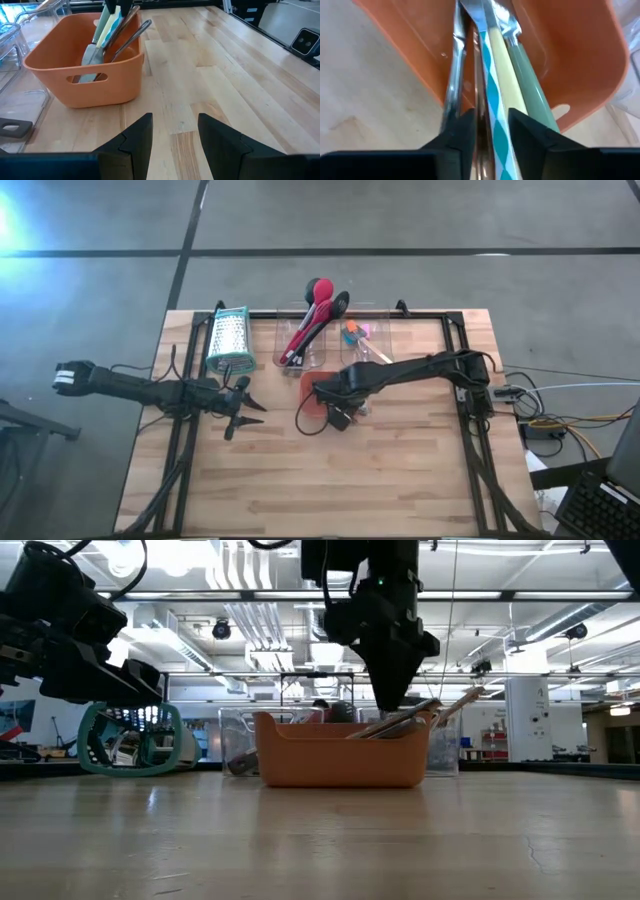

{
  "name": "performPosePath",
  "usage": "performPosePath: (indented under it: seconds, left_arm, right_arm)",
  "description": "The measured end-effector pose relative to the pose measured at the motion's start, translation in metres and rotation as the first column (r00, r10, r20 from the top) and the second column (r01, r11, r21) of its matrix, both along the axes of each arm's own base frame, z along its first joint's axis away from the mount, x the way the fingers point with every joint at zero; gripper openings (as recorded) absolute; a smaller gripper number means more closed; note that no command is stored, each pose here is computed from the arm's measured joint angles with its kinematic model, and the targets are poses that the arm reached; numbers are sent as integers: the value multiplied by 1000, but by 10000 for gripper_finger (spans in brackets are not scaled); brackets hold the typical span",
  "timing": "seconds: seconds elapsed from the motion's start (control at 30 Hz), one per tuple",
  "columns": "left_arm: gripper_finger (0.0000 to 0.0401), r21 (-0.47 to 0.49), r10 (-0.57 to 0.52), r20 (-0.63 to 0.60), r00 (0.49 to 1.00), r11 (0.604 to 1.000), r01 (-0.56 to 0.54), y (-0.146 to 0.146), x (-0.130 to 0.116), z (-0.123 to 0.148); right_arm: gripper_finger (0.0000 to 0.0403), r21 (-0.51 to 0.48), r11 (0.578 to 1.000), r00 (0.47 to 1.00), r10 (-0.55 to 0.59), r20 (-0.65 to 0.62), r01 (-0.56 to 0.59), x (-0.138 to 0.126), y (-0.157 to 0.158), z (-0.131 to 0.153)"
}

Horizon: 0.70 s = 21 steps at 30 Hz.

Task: Pick & Place Kitchen Items
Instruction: Put the blue knife into the orange bin, then return to Home Position

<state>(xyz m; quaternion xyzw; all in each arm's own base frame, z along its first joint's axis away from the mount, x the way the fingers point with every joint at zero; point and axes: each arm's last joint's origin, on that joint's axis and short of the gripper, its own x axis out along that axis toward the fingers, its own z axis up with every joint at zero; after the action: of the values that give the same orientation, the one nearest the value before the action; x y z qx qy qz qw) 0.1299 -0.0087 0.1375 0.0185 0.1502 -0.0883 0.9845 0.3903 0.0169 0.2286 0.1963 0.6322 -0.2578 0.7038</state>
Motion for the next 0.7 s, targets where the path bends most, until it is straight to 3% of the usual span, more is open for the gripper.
performPosePath:
  seconds: [0.17, 0.37, 0.57, 0.7]
  left_arm:
    - [163, 0, 0, 0, 1000, 1000, 0, 0, 0, 0]
    - [163, 0, 0, 0, 1000, 1000, 0, 0, 0, 0]
    - [163, 0, 0, 0, 1000, 1000, 0, 0, 0, 0]
    - [163, -2, -4, 34, 999, 1000, 4, 0, -4, 4]
  right_arm:
    - [152, 3, 1000, 998, 2, 62, -2, 4, 1, 19]
    - [172, -13, 999, 990, 54, 129, -53, 1, 12, 52]
    - [162, -212, 975, 965, 116, 236, -66, -19, 45, 89]
    - [148, -341, 939, 943, 156, 293, -49, -39, 76, 98]
